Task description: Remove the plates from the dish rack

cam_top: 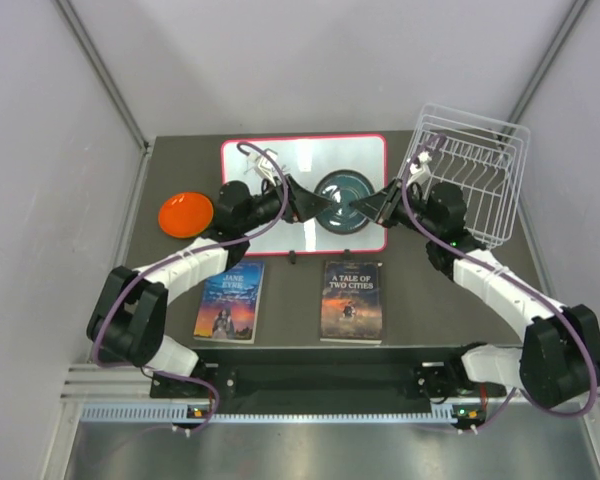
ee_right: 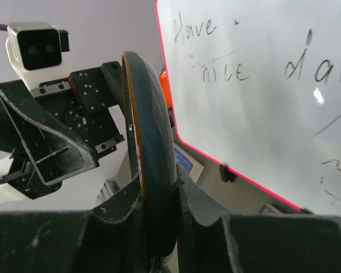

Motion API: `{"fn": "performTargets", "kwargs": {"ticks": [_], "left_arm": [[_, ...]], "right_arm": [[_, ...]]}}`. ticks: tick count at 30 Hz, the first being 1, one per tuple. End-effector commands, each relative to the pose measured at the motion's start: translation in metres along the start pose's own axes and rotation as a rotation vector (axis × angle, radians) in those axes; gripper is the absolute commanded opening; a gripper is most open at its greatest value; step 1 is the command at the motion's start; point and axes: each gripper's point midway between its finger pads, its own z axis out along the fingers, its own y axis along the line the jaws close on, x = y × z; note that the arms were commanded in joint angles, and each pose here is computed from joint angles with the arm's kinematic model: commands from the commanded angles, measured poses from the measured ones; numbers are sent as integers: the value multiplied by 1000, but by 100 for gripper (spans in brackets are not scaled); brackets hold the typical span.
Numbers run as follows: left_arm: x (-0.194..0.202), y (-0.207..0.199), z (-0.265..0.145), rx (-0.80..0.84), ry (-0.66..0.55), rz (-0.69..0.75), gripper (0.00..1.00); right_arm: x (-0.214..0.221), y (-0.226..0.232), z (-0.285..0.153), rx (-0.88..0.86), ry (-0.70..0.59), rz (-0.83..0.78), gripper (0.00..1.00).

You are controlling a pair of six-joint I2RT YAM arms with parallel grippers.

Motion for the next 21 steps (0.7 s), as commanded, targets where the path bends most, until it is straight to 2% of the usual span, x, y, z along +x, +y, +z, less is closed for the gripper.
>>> {"fn": "performTargets", "kwargs": {"ticks": [1,2,3,5,6,8,13,14,16,17,18,20,21], "left_arm": [[-14,-24,3,93,-38,72,80],[-14,-21,3,83,-39,70,74],[-13,-18,3,70,-41,78,55],[-8,-13,2,56,-37,72,38],[-8,-11,2,54,-38,71,17],[-6,-9,3,53,-33,67,0],[-7,-7,2,51,-44,90,0],[-10,-4,1,29,-58,125,0],[-23,7,-7,-81,-102,159,0],[-38,2,-14,-114,-141,222,0],[-45,16,-24,-192,-152,223,0],[-74,18,-44,-254,-216,260,0],[-92,34,-63,-320,-253,254,0]], "right_arm": [[-24,61,4,-217,-79,-66,0],[-23,62,5,-229,-76,-66,0],[-21,65,5,-240,-68,-62,0],[-19,66,7,-260,-59,-59,0],[-19,67,7,-268,-58,-50,0],[-13,67,9,-287,-30,-40,0],[-6,68,13,-345,-1,1,0],[-5,66,15,-337,5,5,12],[-1,56,17,-290,29,3,22],[-9,54,16,-262,7,-17,34],[-11,48,16,-225,2,-55,39],[-22,30,10,-101,-20,-74,53],[-27,23,7,-55,-32,-135,55]]}}
